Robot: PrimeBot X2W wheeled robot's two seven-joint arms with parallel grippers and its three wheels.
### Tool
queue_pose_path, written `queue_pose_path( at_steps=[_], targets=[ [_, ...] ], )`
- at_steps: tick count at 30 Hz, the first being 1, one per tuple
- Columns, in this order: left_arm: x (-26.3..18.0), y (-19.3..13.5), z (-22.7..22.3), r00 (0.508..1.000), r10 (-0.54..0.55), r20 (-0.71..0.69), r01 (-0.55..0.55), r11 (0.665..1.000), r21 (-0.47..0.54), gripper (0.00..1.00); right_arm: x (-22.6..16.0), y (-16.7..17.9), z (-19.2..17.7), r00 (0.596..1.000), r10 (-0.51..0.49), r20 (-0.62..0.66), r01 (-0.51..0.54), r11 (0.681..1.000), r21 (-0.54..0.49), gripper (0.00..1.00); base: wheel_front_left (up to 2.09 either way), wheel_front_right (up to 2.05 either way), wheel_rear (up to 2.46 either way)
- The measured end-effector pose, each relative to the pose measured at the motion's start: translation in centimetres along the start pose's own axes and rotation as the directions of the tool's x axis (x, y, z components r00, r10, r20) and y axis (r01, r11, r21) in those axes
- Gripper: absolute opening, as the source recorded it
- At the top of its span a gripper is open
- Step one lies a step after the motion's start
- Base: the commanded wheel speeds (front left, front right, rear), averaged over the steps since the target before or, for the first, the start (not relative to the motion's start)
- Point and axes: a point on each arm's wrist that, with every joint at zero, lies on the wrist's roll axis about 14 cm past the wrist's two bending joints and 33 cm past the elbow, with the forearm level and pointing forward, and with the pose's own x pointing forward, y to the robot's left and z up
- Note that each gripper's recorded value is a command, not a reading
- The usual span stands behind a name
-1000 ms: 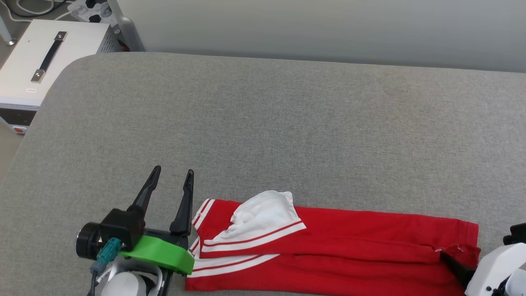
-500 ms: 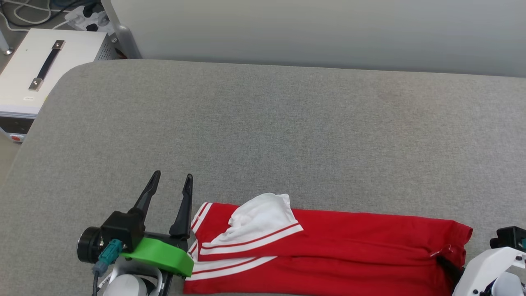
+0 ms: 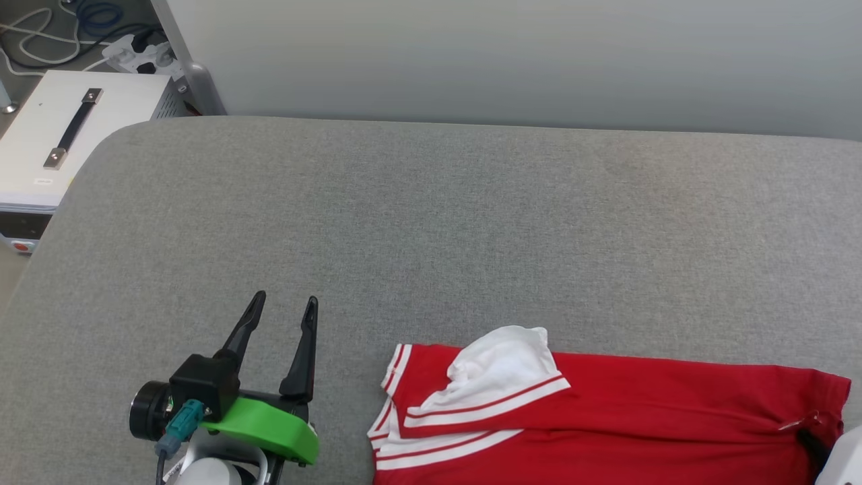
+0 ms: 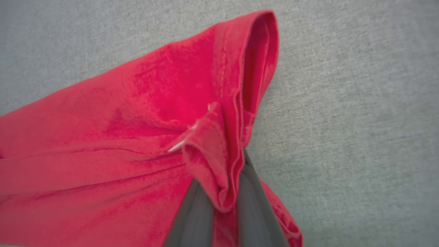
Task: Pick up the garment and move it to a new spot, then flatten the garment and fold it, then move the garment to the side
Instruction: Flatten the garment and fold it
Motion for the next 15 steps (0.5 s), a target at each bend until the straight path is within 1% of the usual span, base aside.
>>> queue_pose_path(
  at_steps=[2,4,11,15],
  targets=[
    [-0.1,-0.1,0.0,1.0,-0.002,0.001,0.002,1.0,0.0,1.0,-0.2,-0.7,0.3,1.0,-0.018,0.01,0.018,1.0,-0.009,0.0,0.0,0.0,0.0],
    [-0.6,-0.2,0.2,1.0,-0.001,0.005,0.001,1.0,-0.002,1.0,-0.7,-0.4,0.8,0.999,-0.005,0.033,0.005,1.0,-0.011,0.0,0.0,0.0,0.0],
    [-1.7,-0.4,0.5,1.0,0.002,0.014,-0.002,1.0,-0.009,1.0,-2.1,2.2,1.9,0.992,0.083,0.097,-0.08,0.996,-0.036,0.0,0.0,0.0,0.0],
    [-2.2,-0.4,0.8,1.0,0.014,0.027,-0.013,1.0,-0.022,1.0,-3.3,4.3,1.9,0.982,0.149,0.117,-0.141,0.987,-0.073,0.0,0.0,0.0,0.0]
  ],
)
